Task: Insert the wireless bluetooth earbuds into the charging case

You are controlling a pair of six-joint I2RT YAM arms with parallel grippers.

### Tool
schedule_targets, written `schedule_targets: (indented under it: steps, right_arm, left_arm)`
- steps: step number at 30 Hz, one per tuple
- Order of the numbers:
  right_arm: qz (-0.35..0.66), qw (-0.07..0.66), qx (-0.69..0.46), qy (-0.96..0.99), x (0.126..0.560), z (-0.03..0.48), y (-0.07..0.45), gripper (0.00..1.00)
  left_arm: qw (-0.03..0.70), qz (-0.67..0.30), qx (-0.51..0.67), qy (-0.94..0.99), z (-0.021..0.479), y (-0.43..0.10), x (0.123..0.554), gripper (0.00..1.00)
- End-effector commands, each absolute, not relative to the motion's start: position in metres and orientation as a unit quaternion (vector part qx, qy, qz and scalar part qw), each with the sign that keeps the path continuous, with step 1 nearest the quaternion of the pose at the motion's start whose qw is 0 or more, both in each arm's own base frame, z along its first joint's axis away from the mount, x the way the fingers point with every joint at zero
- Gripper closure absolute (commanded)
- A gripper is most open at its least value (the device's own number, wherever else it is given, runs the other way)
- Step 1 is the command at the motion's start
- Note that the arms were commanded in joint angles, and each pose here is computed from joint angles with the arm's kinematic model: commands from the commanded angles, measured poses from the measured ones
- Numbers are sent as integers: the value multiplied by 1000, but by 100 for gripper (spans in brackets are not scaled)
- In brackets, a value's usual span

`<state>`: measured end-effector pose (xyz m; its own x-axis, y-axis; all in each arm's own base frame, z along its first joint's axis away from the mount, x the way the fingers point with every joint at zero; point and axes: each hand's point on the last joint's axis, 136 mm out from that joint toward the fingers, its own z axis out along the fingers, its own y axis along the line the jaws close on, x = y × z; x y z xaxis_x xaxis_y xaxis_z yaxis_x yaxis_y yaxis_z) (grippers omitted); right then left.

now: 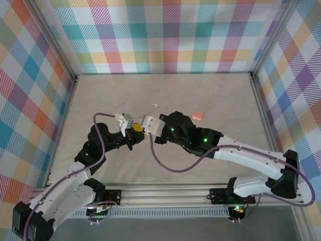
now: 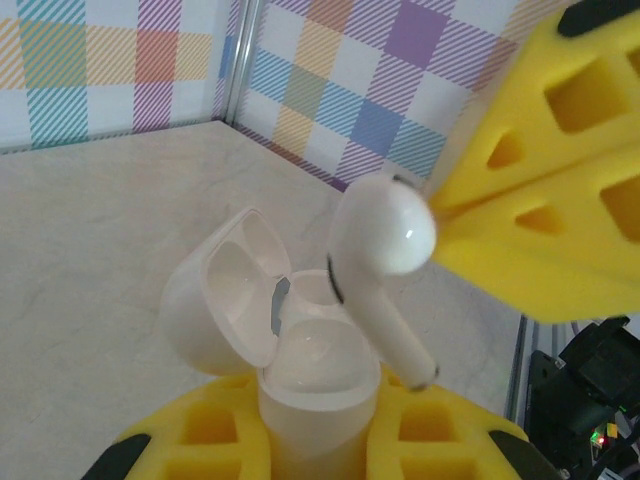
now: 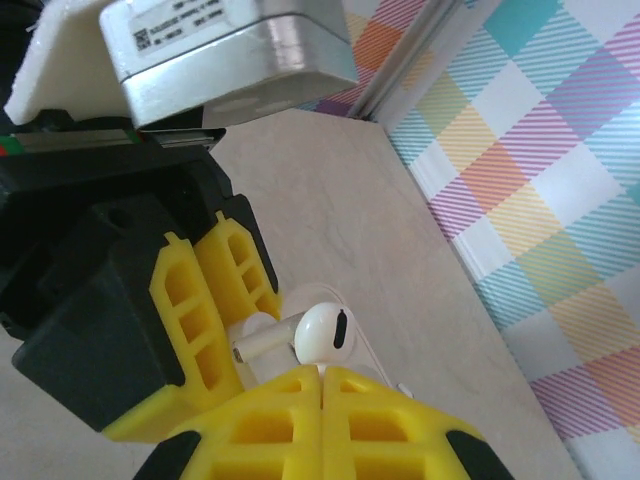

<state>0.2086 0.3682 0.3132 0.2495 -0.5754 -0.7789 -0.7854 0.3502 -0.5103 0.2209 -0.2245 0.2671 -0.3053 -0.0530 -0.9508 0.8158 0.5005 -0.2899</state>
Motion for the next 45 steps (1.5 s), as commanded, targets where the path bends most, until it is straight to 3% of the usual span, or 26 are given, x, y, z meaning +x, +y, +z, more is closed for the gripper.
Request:
schedule_targets:
  steps: [1, 45]
  right_arm:
    - [80, 576, -571, 580, 213, 323, 377, 96]
    - [30, 578, -590, 563, 218, 297, 366, 95]
  left_arm:
    - [544, -433, 288, 658, 292, -228, 215, 100]
    - [560, -432, 275, 651, 294, -222, 211, 100]
